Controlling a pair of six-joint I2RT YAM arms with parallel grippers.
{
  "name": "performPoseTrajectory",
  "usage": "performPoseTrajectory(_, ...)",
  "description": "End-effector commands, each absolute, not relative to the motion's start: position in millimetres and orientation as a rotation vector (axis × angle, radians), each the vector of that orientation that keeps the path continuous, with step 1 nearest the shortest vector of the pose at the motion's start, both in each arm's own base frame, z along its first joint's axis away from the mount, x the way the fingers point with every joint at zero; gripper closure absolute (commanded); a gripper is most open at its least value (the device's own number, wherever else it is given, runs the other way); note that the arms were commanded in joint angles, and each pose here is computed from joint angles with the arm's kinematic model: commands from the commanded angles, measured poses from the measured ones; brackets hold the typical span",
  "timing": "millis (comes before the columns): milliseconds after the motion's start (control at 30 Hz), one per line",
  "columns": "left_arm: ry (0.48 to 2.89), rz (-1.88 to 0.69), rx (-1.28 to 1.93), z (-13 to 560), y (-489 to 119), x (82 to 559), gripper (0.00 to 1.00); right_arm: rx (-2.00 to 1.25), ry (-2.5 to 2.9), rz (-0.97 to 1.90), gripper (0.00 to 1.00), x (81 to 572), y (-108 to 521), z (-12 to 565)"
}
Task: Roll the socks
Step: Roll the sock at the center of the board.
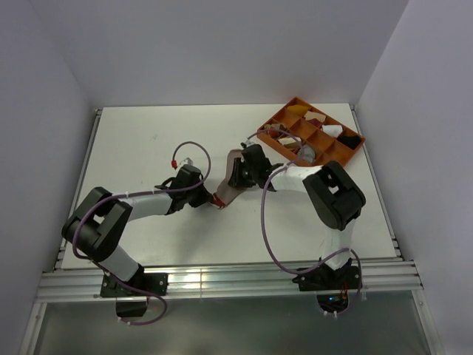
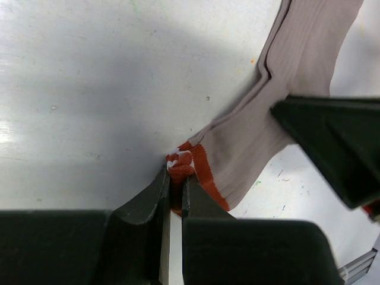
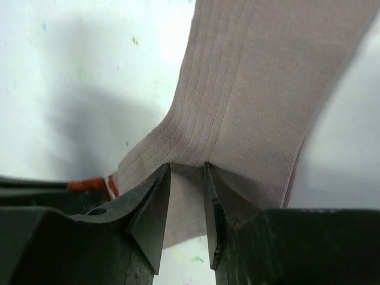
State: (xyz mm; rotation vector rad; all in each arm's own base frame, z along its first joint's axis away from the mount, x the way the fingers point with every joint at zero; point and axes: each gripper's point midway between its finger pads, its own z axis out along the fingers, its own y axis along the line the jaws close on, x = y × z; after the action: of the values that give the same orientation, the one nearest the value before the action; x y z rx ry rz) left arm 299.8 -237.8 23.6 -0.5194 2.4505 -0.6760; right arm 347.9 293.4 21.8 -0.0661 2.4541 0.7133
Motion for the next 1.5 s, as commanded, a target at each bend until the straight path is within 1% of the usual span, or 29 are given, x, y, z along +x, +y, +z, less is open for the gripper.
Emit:
performPoseTrajectory(0,2.511,-0.554,-0.453,18,-222,286,0.97,-0.062,2.504,0.522,0.63,363,274,3)
performPoseTrajectory(33,2.512,-0.555,-0.432,19,-222,285,0.97,-0.065,2.487,0.523,0.63,372,279,8)
performPoseTrajectory(133,2.511,-0.561,-0.378,24,-222,282,0.97,-0.066,2.527,0.466,0.62,378,277,1)
performPoseTrajectory(333,2.485,-0.595,-0.279,37,-225,279,0.96,-0.088,2.557,0.458,0.61,380,280,-3)
performPoseTrajectory(500,2.566,-0.553,-0.234,22,-231,281,0.97,-0.123,2.530,0.508,0.61,378,285,0)
performPoseTrajectory(633,2.647,-0.482,-0.219,6,-232,280,1.00,-0.155,2.523,0.528,0.61,374,286,2)
performPoseTrajectory(767,2.677,-0.413,-0.228,0,-228,277,1.00,-0.189,2.414,0.600,0.61,374,291,26)
performPoseTrajectory(833,2.694,-0.389,-0.231,-1,-227,277,0.99,-0.215,2.342,0.629,0.60,364,287,44)
performPoseTrajectory(867,2.701,-0.380,-0.234,-2,-227,277,0.99,-0.227,2.260,0.651,0.60,368,290,57)
performPoseTrajectory(900,2.696,-0.383,-0.230,1,-229,281,0.99,-0.246,2.247,0.634,0.59,355,284,52)
performPoseTrajectory(933,2.713,-0.364,-0.231,-2,-227,279,0.99,-0.273,2.136,0.652,0.59,358,287,78)
performPoseTrajectory(967,2.718,-0.358,-0.232,-2,-228,278,0.99,-0.296,2.091,0.649,0.57,354,286,85)
performPoseTrajectory(1000,2.717,-0.358,-0.228,-1,-230,280,0.99,-0.324,2.082,0.628,0.55,340,283,78)
performPoseTrajectory(1033,2.730,-0.330,-0.229,-3,-227,279,0.99,-0.362,1.991,0.631,0.52,339,287,98)
performPoseTrajectory(1067,2.734,-0.322,-0.228,-3,-227,278,0.99,-0.389,1.968,0.620,0.49,334,287,99)
performPoseTrajectory(1167,2.739,-0.303,-0.222,-2,-226,279,0.99,-0.479,1.911,0.577,0.44,316,297,98)
performPoseTrajectory(1300,2.744,-0.311,-0.224,-1,-228,278,0.99,-0.580,1.870,0.530,0.42,299,322,94)
performPoseTrajectory(1333,2.743,-0.316,-0.224,0,-229,278,0.99,-0.619,1.847,0.530,0.42,290,332,95)
performPoseTrajectory(1467,2.747,-0.321,-0.222,1,-230,278,0.98,-0.668,1.822,0.448,0.44,283,349,88)
